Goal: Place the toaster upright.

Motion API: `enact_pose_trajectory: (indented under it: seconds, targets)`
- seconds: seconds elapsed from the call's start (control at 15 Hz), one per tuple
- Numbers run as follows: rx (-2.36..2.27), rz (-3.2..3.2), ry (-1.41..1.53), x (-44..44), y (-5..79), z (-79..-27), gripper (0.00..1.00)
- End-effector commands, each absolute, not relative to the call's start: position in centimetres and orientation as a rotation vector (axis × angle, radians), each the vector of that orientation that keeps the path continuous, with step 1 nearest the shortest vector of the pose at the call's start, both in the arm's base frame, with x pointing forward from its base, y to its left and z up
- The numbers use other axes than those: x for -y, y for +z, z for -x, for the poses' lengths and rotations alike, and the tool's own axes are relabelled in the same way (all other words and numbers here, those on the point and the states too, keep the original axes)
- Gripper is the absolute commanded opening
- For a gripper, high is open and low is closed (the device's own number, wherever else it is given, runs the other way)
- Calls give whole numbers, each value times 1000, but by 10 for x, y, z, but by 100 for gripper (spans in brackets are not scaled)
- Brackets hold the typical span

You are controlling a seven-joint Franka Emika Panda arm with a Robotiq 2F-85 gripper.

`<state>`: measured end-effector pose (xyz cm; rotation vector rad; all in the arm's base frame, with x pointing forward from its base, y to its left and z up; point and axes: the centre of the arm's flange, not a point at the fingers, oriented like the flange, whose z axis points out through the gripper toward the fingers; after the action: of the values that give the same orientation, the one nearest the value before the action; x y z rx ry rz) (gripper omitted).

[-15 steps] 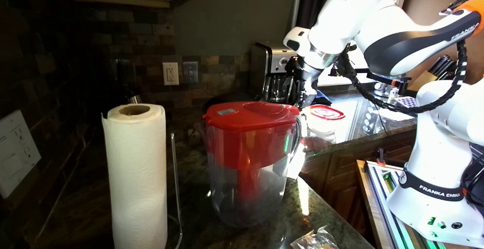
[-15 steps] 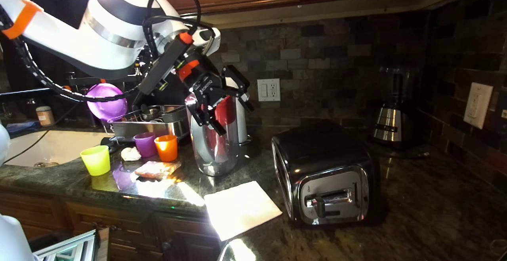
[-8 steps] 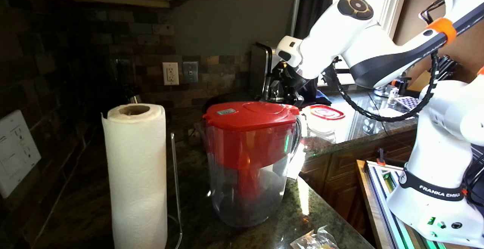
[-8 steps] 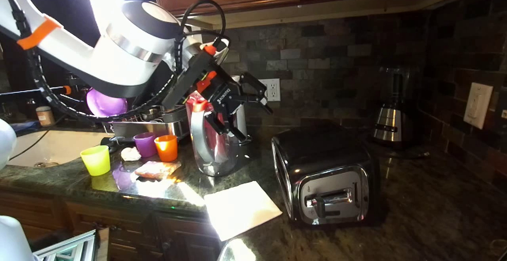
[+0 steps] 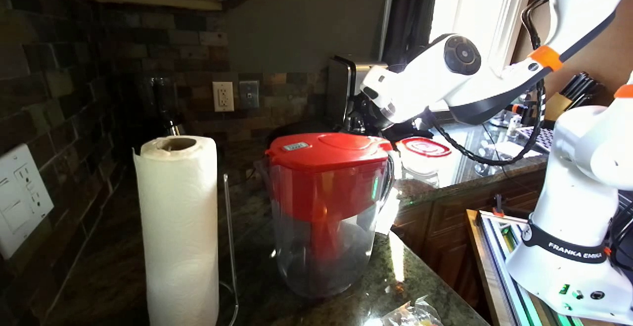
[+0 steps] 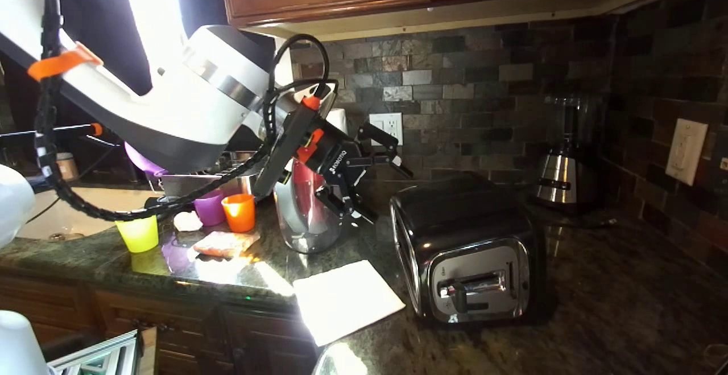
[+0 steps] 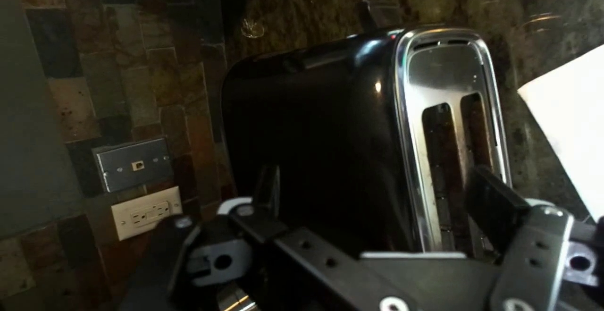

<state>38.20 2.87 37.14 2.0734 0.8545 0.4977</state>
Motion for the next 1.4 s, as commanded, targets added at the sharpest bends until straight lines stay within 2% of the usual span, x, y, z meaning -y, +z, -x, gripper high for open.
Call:
enact_pose_trajectory:
  seconds: [0.0, 1.33]
  targets:
    - [-802, -2050, 573, -22, 337, -377, 100]
    - [-800, -1931, 788, -21, 297, -387, 100]
